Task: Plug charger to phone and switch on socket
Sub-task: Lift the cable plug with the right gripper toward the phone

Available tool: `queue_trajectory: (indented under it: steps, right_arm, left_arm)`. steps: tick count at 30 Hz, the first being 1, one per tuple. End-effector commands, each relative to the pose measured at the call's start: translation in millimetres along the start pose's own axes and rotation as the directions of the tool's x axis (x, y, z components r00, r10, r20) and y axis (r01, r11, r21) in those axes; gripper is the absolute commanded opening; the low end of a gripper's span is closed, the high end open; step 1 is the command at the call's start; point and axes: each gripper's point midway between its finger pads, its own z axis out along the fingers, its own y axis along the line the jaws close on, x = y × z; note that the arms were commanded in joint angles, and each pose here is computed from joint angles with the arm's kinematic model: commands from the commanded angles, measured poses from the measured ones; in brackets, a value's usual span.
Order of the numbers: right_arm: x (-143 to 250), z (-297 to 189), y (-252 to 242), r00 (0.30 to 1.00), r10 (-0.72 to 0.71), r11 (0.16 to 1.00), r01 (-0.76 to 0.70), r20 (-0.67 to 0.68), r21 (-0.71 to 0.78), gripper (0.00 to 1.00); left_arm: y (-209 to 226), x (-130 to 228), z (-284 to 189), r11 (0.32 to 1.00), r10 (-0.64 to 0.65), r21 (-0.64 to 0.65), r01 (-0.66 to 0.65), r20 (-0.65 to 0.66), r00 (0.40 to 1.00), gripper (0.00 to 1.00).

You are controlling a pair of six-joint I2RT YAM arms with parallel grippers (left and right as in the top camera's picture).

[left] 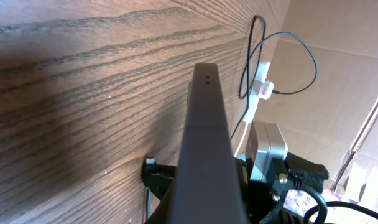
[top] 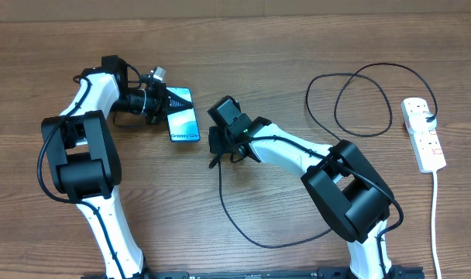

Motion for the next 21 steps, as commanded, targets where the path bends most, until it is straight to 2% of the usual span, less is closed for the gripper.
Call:
queue_trajectory:
  steps: [1,7,13,17,21]
  right_arm:
    - [17.1,15.6,-13.9,0.998,0.004,0.999,-0.002,-0.056,0.04,0.04]
    - [1.0,-3.0,-13.9,1.0,0.01,1.0,-0.009,-0.03,0.013,0.03]
    - [-19.3,-52.3,19.9,0.994,-0.094,0.955,0.077,-0.048,-0.288,0.04]
    - [-26.5,-93.9,35.7,0.983,-0.17,0.818,0.101,-0.07,-0.566,0.04]
    - [-28.2,-124.6,40.2,0.97,-0.238,0.659,0.125,-0.048,-0.742,0.04]
  left_arm:
    - [-16.4,-2.9,-6.3,0.998,0.017,0.059,-0.018,0.015,1.0,0.04]
    - [-19.6,-2.6,-6.5,0.997,0.017,0.077,-0.018,0.013,1.0,0.04]
    - [-46.5,-2.0,-10.7,0.972,0.035,0.233,-0.036,0.009,0.999,0.04]
    - [-74.2,-4.8,-19.7,0.916,0.097,0.389,-0.1,0.027,0.995,0.04]
    - [-82.9,-11.7,-23.5,0.895,0.112,0.43,-0.117,0.037,0.993,0.04]
